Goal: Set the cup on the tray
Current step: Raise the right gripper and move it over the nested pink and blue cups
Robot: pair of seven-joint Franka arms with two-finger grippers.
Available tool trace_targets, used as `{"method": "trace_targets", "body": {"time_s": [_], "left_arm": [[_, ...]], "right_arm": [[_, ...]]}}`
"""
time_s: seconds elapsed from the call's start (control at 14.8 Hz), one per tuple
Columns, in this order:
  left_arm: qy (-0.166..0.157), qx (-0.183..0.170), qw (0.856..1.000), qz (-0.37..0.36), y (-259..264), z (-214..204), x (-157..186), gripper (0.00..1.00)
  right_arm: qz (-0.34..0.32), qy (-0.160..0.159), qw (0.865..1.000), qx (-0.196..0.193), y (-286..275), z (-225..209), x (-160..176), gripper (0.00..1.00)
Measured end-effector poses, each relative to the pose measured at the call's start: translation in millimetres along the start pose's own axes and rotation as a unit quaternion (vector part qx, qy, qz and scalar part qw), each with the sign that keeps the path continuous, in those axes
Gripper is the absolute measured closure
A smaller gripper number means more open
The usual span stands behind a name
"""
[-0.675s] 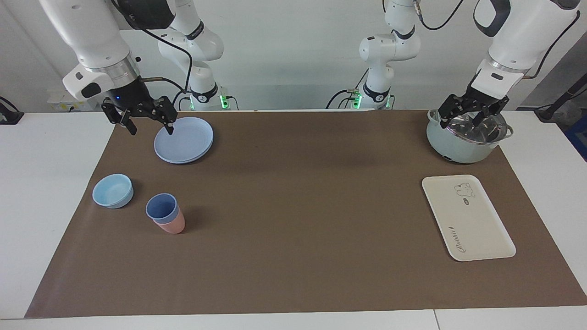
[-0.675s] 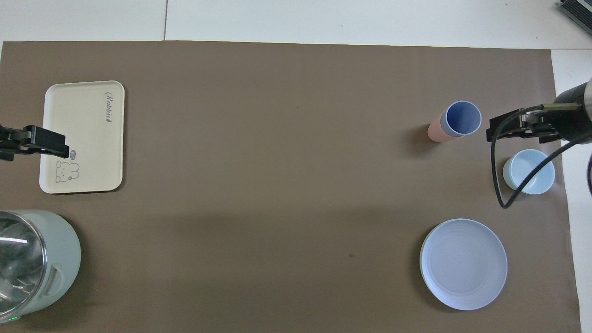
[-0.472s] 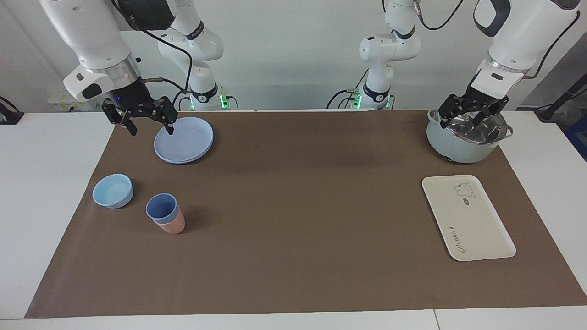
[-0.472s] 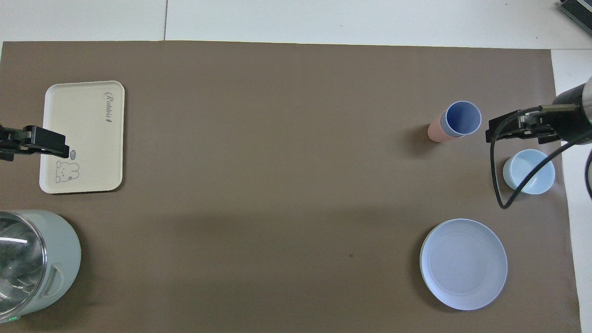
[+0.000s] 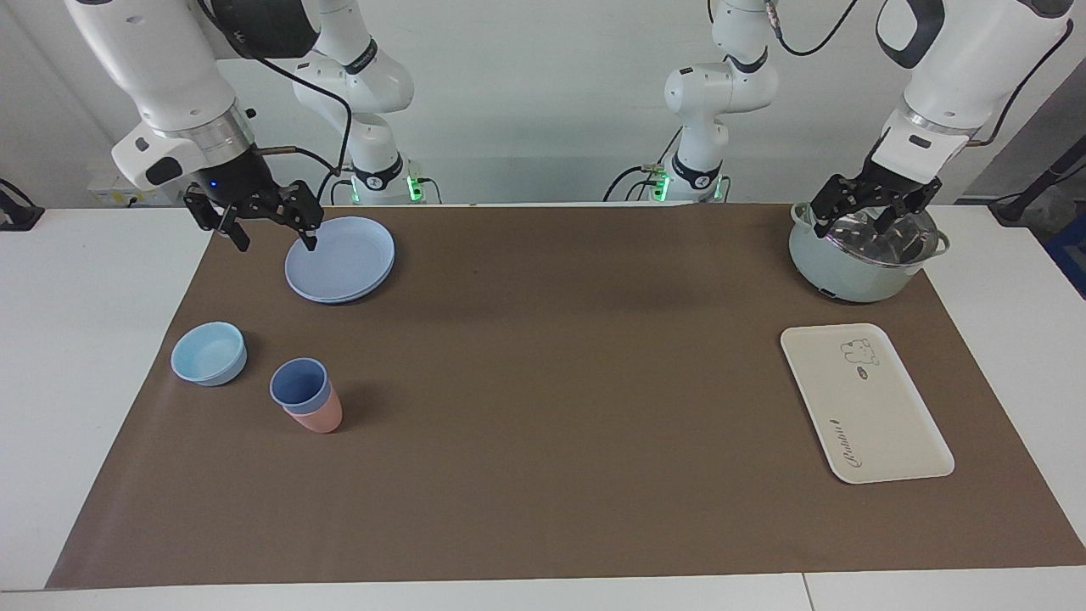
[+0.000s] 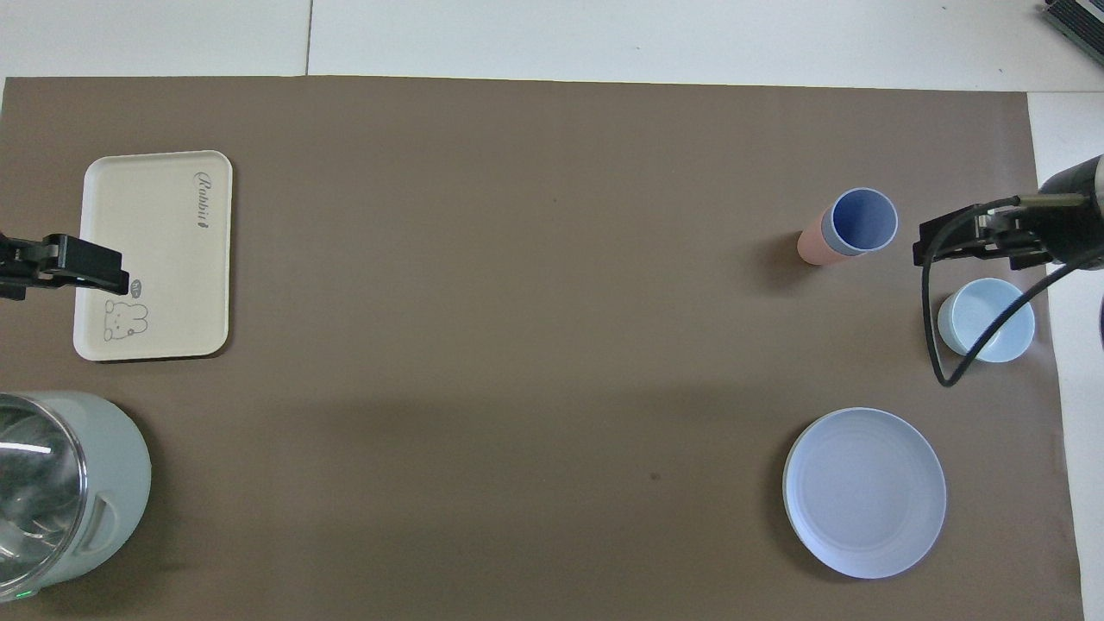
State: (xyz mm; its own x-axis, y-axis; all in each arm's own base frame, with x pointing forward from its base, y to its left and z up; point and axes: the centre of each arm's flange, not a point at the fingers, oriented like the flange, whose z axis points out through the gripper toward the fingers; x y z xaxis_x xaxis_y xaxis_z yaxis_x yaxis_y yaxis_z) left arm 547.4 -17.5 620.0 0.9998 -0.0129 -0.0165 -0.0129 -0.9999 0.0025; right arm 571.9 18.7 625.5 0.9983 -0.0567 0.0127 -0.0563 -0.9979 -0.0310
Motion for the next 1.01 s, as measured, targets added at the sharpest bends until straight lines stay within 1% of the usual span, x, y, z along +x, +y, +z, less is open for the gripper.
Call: {"method": "trace_targets", "body": {"time_s": [0.07,0.2,0.34,0.4,0.54,0.67,0.81,1.01], "left_arm": [[0.0,0.0,1.0,0.0,0.0,0.0,0.0,0.0],[0.0,0.0,1.0,0.0,0.0,0.0,0.0,0.0],[0.0,0.0,1.0,0.0,0.0,0.0,0.0,0.0],[0.0,0.0,1.0,0.0,0.0,0.0,0.0,0.0],[0.0,0.0,1.0,0.0,0.0,0.0,0.0,0.0],[0.0,0.0,1.0,0.0,0.0,0.0,0.0,0.0],[0.0,0.0,1.0,0.0,0.0,-0.1,-0.1,0.0],[0.0,0.0,1.0,0.0,0.0,-0.1,-0.1,0.0]], "right_arm": [[0.013,0.003,1.0,0.0,2.4,-0.5,1.0,0.06],[0.076,0.015,0.997,0.002,16.4,-1.1,5.5,0.06],[0.148,0.032,0.988,0.006,37.2,3.2,16.0,0.06],[0.182,0.035,0.983,0.007,47.4,9.4,21.9,0.06],[0.249,0.036,0.968,0.011,67.8,29.0,37.7,0.07],[0.31,0.024,0.95,0.023,88.1,56.5,56.7,0.07],[0.362,0.011,0.932,0.032,108.7,83.9,80.3,0.06],[0.428,0.009,0.903,0.037,131.2,128.0,118.3,0.06]]}}
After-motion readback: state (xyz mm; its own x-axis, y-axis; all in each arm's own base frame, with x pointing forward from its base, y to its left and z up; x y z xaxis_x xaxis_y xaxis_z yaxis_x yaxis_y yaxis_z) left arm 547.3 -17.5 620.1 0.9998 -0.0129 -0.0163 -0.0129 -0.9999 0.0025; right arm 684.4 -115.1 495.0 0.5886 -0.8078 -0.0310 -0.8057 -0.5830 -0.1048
